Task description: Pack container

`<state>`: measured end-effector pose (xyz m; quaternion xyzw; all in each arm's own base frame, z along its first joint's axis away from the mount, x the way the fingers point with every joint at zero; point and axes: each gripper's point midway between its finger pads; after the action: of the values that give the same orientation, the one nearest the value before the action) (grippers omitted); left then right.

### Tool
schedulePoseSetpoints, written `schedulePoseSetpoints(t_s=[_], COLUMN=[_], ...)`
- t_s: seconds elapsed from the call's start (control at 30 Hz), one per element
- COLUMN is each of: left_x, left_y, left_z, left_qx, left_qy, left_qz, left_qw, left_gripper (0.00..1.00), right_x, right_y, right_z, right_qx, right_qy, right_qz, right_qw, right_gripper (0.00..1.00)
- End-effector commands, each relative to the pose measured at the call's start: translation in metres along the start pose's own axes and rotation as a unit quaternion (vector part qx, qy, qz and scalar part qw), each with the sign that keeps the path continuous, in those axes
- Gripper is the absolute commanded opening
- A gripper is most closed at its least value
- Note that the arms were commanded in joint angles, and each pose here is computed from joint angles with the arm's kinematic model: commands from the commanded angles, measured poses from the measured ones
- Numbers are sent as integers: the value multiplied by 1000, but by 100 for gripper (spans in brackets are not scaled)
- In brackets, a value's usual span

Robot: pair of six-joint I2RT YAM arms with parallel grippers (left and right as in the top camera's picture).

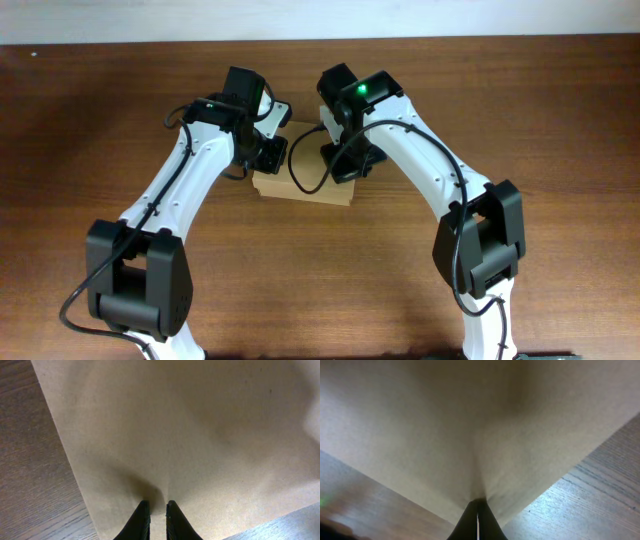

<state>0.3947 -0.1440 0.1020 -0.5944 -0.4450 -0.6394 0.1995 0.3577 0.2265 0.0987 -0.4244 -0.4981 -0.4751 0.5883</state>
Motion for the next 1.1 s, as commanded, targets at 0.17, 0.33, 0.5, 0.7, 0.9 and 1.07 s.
schedulePoseSetpoints(t_s=[0.17, 0.33, 0.5, 0.7, 0.9, 1.07], left_x=[-17, -5, 46, 120, 162, 185], left_y=[-8, 5, 46, 84, 51, -4], left_z=[1, 6, 22, 60, 146, 214], left_qx=[5, 2, -7, -1, 79, 168], left_qy=[-7, 8, 63, 175, 275, 285], left_qz=[23, 9, -33, -91, -80, -74], left_qw=[1000, 1000, 997, 980, 955, 941], left_gripper=[11, 11, 12, 26, 47, 56], right_x=[-35, 2, 81, 137, 152, 162], right_y=[-2, 33, 78, 105, 106, 92], right_z=[1, 10, -13, -69, -174, -249], right_qx=[8, 12, -16, -74, -171, -245], right_qy=[-2, 15, 15, 11, -50, -52], right_qz=[23, -46, -155, -229, -244, -246], right_qw=[1000, 999, 988, 971, 953, 936], right_gripper=[4, 4, 4, 4, 4, 4])
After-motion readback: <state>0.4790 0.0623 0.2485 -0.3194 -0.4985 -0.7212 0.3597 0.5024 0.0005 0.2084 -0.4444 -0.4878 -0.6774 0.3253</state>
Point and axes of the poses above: each gripper's point midway between its finger pads, its own x axis back along the fingers, its own z axis along the line the jaws close on, y = z × x, and after that the axes turned 13 degrees about -x, right-handed
